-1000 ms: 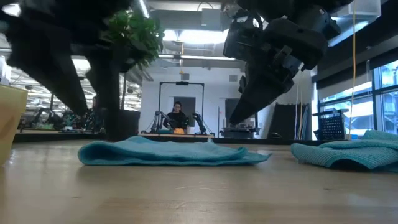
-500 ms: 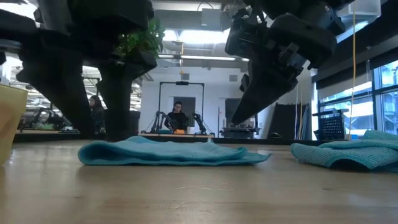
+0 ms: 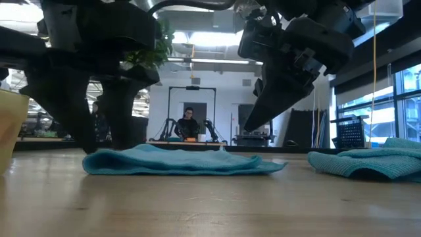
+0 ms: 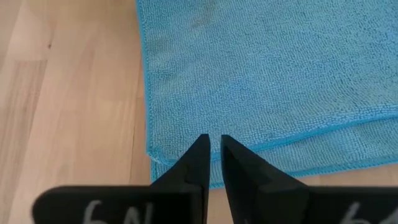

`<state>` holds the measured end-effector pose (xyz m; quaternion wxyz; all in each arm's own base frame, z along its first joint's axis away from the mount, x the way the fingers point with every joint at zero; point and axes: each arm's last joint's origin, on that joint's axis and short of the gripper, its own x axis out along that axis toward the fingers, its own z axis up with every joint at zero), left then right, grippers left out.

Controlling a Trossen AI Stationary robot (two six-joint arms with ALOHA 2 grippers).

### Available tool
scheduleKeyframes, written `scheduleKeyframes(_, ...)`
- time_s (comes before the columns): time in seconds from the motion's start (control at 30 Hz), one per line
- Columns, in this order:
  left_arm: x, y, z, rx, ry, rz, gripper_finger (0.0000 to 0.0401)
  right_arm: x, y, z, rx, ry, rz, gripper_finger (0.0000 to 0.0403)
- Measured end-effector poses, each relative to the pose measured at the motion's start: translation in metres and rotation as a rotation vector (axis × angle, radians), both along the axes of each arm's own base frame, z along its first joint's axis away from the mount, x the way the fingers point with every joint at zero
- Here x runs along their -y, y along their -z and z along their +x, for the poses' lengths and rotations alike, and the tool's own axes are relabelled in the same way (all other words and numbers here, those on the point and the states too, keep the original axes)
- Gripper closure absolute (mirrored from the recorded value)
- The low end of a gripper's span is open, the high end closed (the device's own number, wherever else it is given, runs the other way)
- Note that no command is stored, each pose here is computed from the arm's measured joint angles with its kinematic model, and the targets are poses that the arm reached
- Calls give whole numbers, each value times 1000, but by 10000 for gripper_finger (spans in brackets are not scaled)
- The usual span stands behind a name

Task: Fold microfiber towels
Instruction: Fold the top blue microfiber cloth

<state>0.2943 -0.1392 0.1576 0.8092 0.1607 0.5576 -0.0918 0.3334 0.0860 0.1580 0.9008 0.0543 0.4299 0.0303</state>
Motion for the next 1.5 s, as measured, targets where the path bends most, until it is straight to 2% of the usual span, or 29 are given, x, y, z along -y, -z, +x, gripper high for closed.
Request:
scheduleKeyframes(0.37, -3, -1, 3, 5, -38, -25, 208, 0, 0, 0, 5, -3, -20, 361)
scheduleKeyframes(0.63, -6, -16, 16, 44, -48, -60, 208, 7, -3, 4, 67, 74, -182, 361)
scheduleKeyframes(0.8, -6, -15, 16, 27, -37, -80, 208, 31, -3, 9, 70, 169, -216, 361)
scheduleKeyframes(1.07, -6, -15, 15, 19, -32, -88, 209, 81, 0, 20, 93, 219, -278, 361)
scheduleKeyframes(1.33, -7, -16, 16, 25, -26, -87, 209, 130, 3, 23, 115, 259, -261, 361)
scheduleKeyframes(1.5, -7, -16, 16, 27, -17, -82, 209, 149, 10, 24, 121, 250, -222, 369)
